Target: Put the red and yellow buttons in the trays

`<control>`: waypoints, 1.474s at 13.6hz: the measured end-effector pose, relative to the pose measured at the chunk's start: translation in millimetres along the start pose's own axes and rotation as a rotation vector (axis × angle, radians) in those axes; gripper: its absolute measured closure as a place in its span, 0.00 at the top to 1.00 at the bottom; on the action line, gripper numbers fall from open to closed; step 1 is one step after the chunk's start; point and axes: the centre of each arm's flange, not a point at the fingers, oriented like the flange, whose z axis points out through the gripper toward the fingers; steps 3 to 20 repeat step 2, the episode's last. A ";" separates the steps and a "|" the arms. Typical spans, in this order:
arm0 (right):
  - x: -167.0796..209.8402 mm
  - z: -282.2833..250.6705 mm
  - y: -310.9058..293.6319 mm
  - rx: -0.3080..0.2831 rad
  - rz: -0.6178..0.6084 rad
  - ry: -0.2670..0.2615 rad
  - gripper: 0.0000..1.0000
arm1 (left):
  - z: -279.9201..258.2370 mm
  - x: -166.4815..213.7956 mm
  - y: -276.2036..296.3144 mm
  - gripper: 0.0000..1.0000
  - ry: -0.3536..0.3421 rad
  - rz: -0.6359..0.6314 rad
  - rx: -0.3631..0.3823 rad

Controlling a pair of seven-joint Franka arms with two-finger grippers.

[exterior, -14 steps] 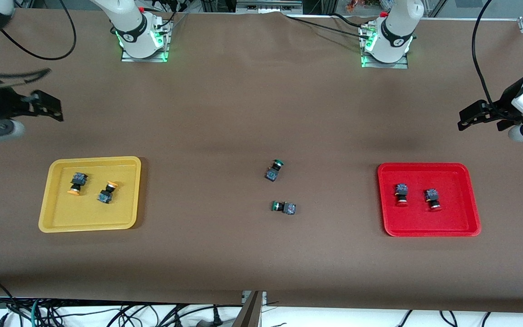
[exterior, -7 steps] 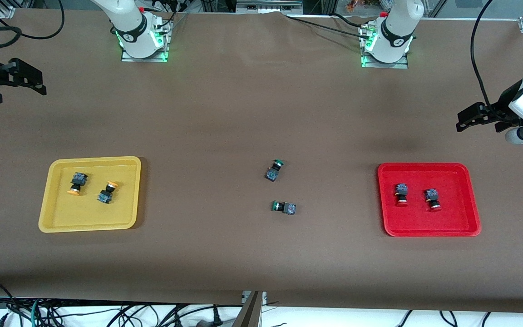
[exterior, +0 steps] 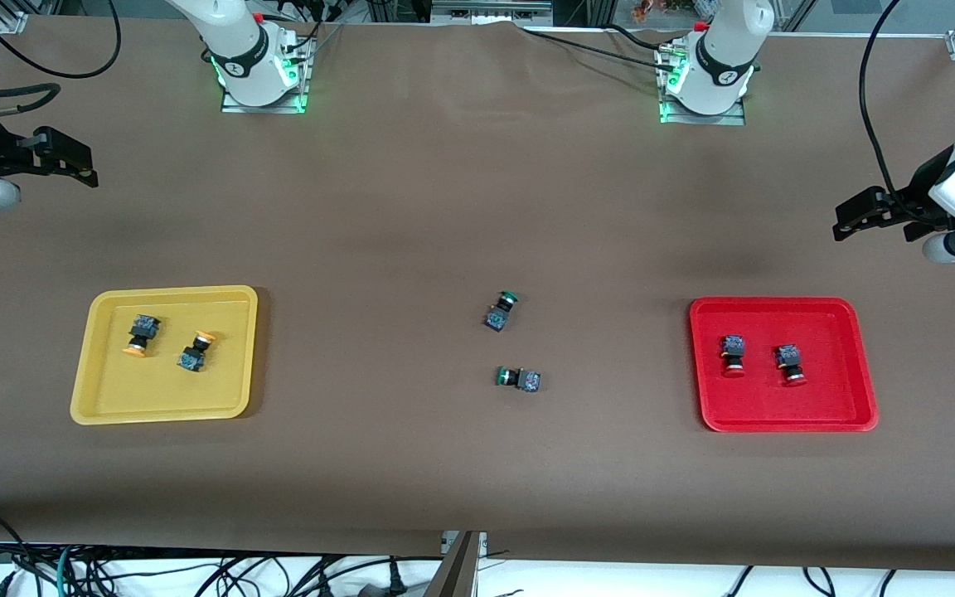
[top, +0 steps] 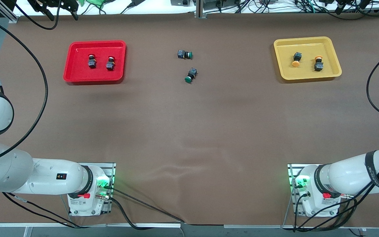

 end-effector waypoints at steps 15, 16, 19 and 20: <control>0.4 0.4 0.1 0.000 0.000 0.000 1.00 | 0.0 0.0 0.0 1.00 0.000 0.000 0.000; 0.4 0.4 0.1 0.000 0.000 0.000 1.00 | 0.0 0.0 0.0 1.00 0.000 0.000 0.000; 0.4 0.4 0.1 0.000 0.000 0.000 1.00 | 0.0 0.0 0.0 1.00 0.000 0.000 0.000; 0.4 0.4 0.1 0.000 0.000 0.000 1.00 | 0.0 0.0 0.0 1.00 0.000 0.000 0.000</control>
